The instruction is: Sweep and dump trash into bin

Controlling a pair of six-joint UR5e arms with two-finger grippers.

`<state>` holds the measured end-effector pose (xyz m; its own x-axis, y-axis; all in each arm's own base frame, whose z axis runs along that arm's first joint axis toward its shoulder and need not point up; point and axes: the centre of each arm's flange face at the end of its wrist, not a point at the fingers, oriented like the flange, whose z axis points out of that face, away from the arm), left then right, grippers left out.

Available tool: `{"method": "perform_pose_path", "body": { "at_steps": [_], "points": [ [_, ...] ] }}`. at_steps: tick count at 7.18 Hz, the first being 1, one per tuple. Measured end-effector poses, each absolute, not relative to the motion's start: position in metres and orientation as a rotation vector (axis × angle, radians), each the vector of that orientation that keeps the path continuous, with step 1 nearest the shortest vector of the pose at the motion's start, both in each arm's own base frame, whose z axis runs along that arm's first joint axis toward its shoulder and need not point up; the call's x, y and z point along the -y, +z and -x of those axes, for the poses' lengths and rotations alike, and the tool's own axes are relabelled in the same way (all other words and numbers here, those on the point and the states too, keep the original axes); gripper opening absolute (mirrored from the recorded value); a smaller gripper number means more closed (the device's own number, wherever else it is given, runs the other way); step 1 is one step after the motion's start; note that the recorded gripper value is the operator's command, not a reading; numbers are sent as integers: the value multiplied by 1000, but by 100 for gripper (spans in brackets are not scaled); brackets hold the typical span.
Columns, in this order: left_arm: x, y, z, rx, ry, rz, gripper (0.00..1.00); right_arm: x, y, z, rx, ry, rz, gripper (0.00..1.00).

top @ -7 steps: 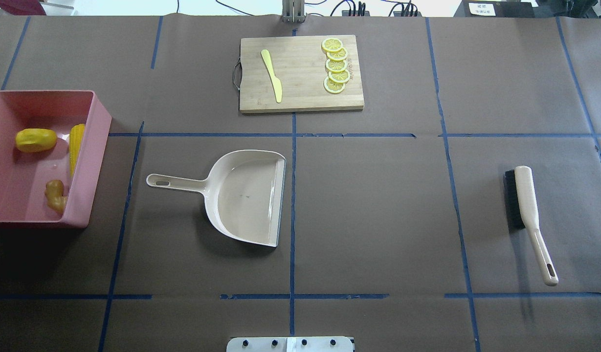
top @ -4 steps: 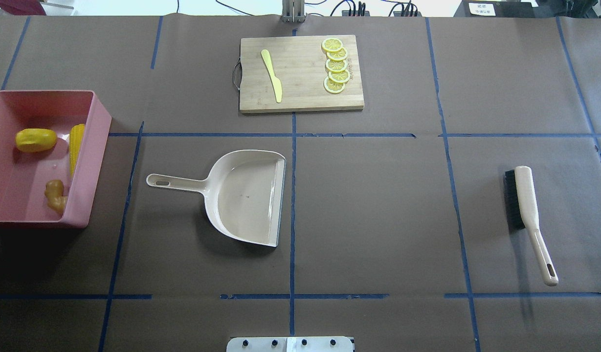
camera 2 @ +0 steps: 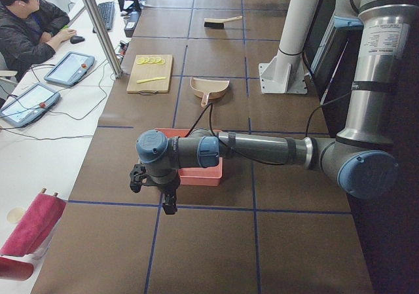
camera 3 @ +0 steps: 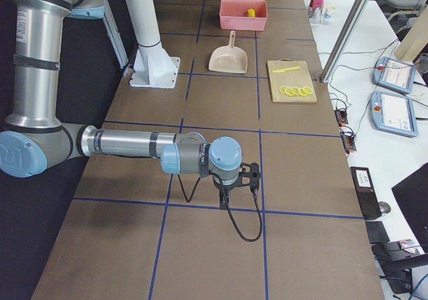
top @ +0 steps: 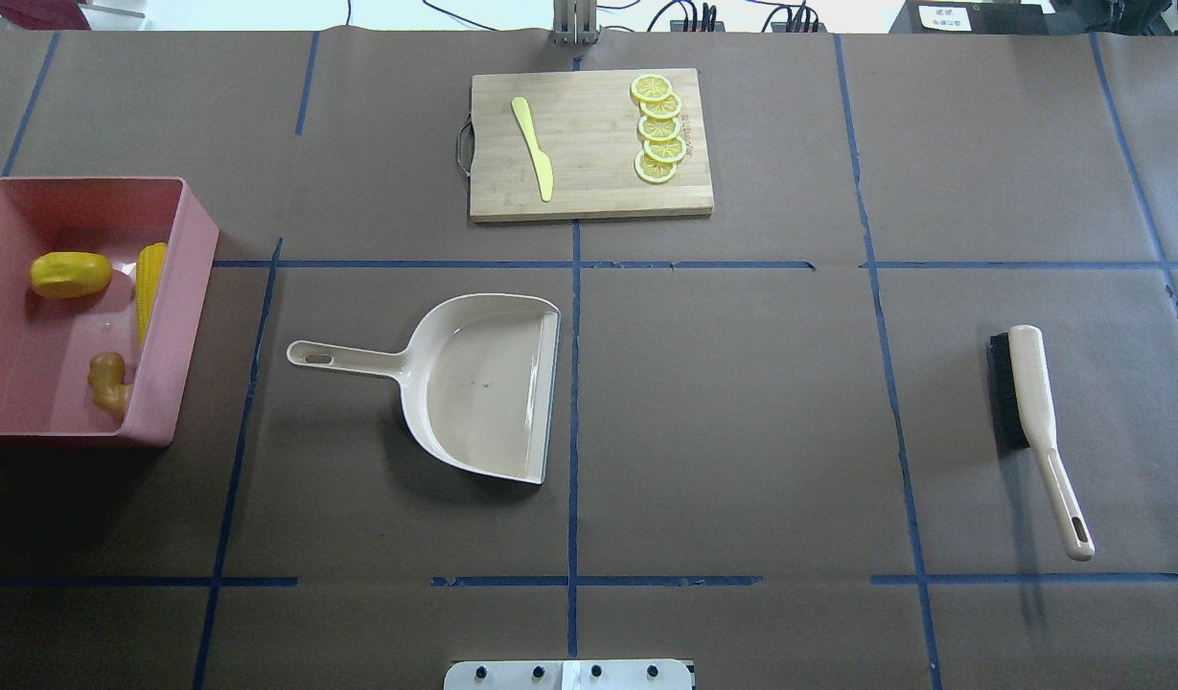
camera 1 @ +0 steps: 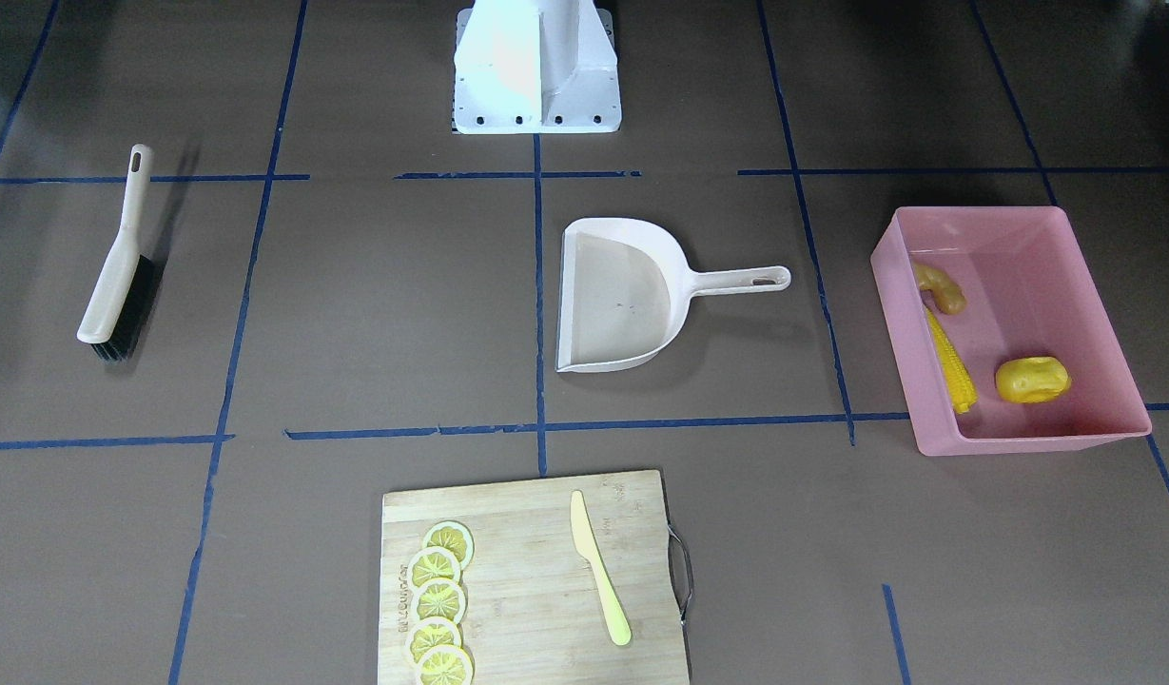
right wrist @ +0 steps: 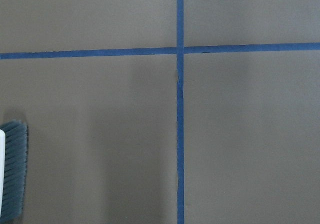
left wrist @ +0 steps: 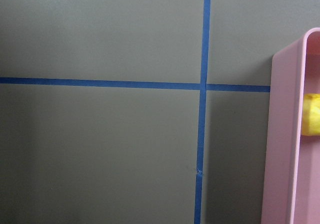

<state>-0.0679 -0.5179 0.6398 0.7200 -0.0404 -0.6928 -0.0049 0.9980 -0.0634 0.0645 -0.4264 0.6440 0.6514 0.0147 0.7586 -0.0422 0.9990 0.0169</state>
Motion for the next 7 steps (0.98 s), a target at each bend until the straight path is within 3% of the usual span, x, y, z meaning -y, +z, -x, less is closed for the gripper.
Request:
{"method": "perform_pose_path", "body": {
  "at_steps": [7],
  "points": [
    [502, 663, 66, -780, -25, 80, 100, 427, 641, -66, 855, 41, -39, 100]
  ]
}}
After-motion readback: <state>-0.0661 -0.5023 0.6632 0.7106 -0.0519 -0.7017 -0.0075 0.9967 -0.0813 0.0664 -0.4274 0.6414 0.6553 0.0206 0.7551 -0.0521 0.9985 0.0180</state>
